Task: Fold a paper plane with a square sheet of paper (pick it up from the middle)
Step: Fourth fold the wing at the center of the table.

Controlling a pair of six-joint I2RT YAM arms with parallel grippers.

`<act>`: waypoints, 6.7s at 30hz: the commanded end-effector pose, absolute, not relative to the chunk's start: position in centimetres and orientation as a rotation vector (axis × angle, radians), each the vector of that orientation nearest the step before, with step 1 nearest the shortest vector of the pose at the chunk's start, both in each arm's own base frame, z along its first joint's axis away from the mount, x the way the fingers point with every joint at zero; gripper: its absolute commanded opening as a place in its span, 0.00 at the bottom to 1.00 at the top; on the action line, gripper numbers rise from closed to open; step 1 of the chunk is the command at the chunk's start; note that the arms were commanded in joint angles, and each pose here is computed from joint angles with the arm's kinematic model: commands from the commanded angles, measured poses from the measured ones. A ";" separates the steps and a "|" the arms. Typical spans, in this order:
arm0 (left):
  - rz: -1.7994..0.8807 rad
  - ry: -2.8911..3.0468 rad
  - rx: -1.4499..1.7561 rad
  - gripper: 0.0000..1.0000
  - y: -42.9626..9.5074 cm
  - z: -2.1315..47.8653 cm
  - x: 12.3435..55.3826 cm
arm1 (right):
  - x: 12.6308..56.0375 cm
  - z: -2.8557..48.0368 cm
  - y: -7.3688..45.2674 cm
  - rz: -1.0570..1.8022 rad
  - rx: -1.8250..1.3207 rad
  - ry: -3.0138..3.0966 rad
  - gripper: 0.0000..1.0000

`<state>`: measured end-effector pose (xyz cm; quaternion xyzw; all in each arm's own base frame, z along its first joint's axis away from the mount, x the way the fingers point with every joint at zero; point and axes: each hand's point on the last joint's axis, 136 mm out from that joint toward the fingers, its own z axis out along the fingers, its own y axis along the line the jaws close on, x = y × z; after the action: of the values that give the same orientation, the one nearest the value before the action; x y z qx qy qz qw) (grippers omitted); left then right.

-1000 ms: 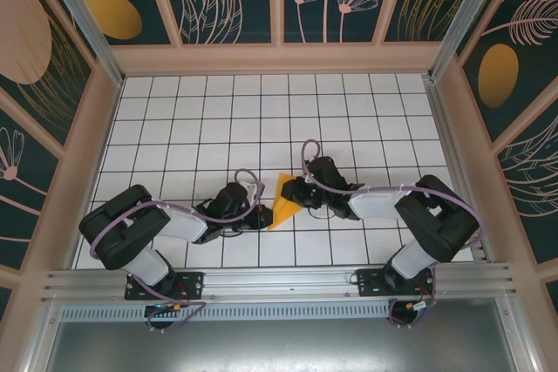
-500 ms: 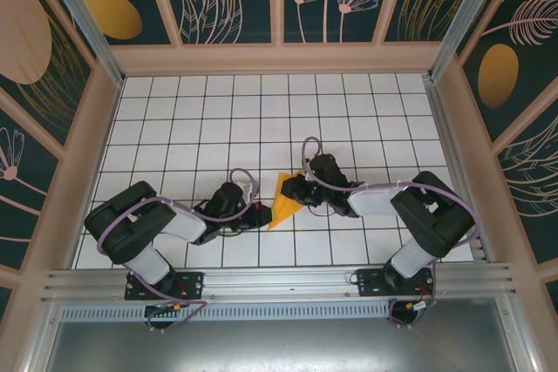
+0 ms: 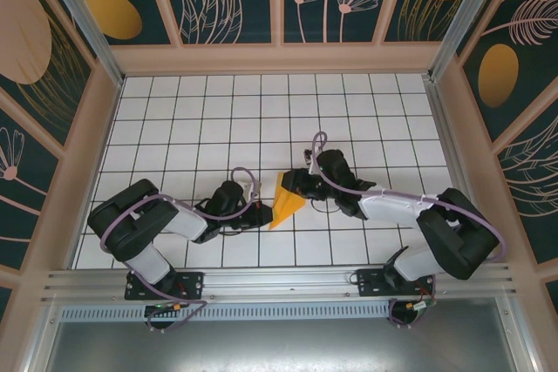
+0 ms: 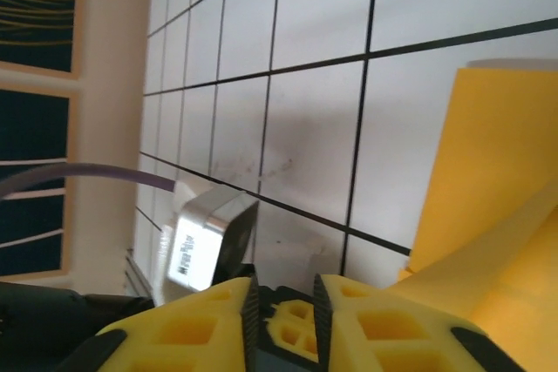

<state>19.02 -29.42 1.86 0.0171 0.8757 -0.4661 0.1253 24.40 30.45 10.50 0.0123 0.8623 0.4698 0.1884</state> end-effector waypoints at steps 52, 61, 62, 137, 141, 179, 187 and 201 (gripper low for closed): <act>-1.181 2.711 -0.003 0.00 -28.6 -0.9 19.1 | 25.4 5.2 31.2 1.261 0.128 2.547 0.18; -1.204 2.722 -0.063 0.00 -28.4 -1.3 18.8 | 25.5 7.7 30.3 1.287 0.109 2.487 0.16; -1.205 2.724 -0.069 0.00 -28.4 -1.3 18.7 | 25.4 7.4 30.3 1.292 0.112 2.491 0.15; -1.282 2.807 0.208 0.15 -28.6 0.7 15.4 | 23.9 -2.6 29.1 1.059 0.223 2.804 0.11; -1.250 2.772 0.186 0.21 -28.7 1.6 16.4 | 23.9 -2.6 29.0 1.053 0.219 2.805 0.11; -1.270 2.626 0.136 0.27 -29.8 4.7 19.0 | 23.6 -3.2 29.0 1.035 0.211 2.827 0.11; -1.302 2.636 0.141 0.15 -30.3 4.0 18.9 | 23.5 -3.2 29.1 1.034 0.206 2.831 0.11; -1.228 2.772 0.138 0.10 -29.0 1.0 17.2 | 23.5 -3.4 28.9 1.023 0.211 2.833 0.11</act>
<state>18.25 -29.13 1.78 0.0345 0.9085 -0.4095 0.0759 25.40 31.74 1.87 0.0479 0.8989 0.4248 0.0959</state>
